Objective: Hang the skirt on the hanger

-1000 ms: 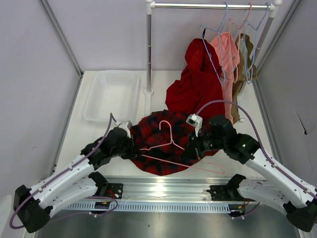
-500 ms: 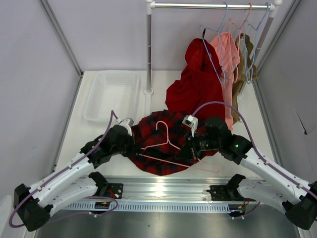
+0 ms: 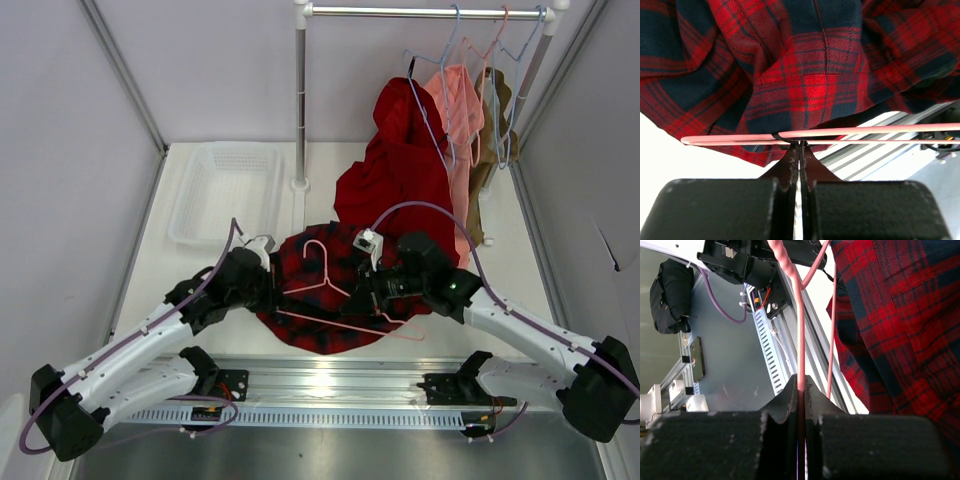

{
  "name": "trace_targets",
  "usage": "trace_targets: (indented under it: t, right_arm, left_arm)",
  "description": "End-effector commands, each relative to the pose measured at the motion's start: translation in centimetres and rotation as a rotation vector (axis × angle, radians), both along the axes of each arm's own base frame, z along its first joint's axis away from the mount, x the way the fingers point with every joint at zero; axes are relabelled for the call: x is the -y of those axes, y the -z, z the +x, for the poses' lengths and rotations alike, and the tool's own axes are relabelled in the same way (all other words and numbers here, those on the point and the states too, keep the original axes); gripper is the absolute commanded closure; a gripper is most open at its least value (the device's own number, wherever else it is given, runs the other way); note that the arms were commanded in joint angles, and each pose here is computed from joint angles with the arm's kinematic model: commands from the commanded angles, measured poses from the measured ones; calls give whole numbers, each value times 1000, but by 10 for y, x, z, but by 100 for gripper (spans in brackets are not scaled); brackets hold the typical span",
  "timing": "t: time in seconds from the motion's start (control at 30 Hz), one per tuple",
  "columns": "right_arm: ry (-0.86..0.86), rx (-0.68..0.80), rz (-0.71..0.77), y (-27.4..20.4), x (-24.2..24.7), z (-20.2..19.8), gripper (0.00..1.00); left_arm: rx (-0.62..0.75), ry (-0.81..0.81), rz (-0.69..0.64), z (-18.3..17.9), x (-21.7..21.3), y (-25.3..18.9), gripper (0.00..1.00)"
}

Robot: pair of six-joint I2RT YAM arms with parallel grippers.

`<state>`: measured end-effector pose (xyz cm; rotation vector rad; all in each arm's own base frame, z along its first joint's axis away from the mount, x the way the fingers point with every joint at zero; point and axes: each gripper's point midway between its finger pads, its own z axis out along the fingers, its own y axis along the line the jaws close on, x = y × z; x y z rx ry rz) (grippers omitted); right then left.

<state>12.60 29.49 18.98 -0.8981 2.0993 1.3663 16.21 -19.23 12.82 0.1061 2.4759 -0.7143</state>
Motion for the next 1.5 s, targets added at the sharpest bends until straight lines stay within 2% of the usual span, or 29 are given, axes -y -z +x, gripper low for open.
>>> trace_targets:
  t: [0.0,0.17,0.23,0.43,0.47,0.57,0.8,1.13,1.27,1.47]
  right_arm:
    - [-15,39,69,-9,-11,4,100]
    - [-5,38,68,-3,-13,9,100]
    - [-8,33,67,1,-15,9,100]
    - [-34,21,99,9,-17,4,100]
    - [-33,18,99,11,-17,4,100]
    - [-30,12,96,16,-17,5,100]
    - [-25,5,82,23,-19,8,100]
    - [-12,-2,64,32,-21,11,100]
    - [-10,-7,59,35,-21,12,100]
    - [-11,-6,56,34,-22,13,100]
  left_arm:
    - [62,49,-34,6,11,-23,100]
    - [66,61,2,7,9,-17,100]
    - [70,62,18,7,6,-16,97]
    - [101,41,45,11,-1,-20,73]
    - [101,42,47,9,-2,-20,66]
    - [143,47,20,11,-2,-36,59]
    - [251,85,-95,16,15,-71,53]
    - [359,100,-188,32,54,-89,46]
    - [362,107,-236,34,72,-89,46]
    - [349,94,-221,40,84,-78,46]
